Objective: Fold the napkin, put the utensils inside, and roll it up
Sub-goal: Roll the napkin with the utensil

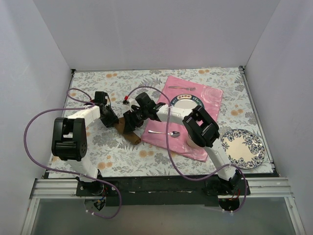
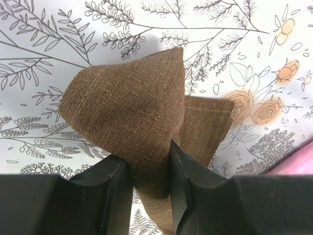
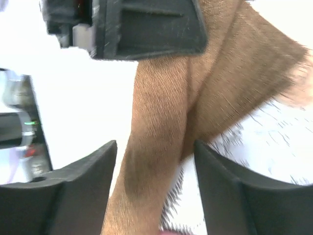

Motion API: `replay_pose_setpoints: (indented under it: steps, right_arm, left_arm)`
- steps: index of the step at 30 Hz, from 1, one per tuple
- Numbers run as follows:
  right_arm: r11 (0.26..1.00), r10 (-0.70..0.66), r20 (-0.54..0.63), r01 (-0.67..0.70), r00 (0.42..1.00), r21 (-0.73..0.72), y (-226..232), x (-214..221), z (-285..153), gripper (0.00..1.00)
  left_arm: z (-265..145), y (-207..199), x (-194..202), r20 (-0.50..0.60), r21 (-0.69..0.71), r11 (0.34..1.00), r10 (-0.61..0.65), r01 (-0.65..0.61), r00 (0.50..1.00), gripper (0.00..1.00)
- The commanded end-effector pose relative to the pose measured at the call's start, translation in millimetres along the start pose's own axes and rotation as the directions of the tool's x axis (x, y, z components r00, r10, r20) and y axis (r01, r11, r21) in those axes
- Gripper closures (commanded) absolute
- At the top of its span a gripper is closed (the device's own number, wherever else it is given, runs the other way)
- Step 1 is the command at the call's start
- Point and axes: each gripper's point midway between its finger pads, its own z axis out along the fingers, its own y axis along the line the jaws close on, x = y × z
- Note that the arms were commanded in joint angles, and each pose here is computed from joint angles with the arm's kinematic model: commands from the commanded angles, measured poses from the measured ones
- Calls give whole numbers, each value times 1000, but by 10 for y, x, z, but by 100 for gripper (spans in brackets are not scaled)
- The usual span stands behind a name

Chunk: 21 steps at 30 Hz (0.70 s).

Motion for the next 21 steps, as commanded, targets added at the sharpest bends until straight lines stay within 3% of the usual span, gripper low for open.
replay_pose_setpoints:
  steps: [1,5,11,19,21]
  right_arm:
    - [940,-239,-75,250,968,231,51,-37,-222,24]
    - [828,-396,-113,408,911,386,123,-151,-273,14]
    - [674,-511,-214,543,833,501,146,-114,-85,10]
    - [517,-540,-320,607,779,604,8,8,63,13]
    - [509,-528,-341,611,778,606,-67,94,81,17]
  left_arm:
    - [39,23,-17,-18,-13,999,34,-34,999,76]
    - [32,-32,-5,-44,9,999,40,-39,998,75]
    - [59,-66,56,-98,27,999,34,-32,995,75]
    - [89,-83,66,-121,34,999,36,-32,992,76]
    - [97,-91,76,-131,40,999,34,-29,991,76]
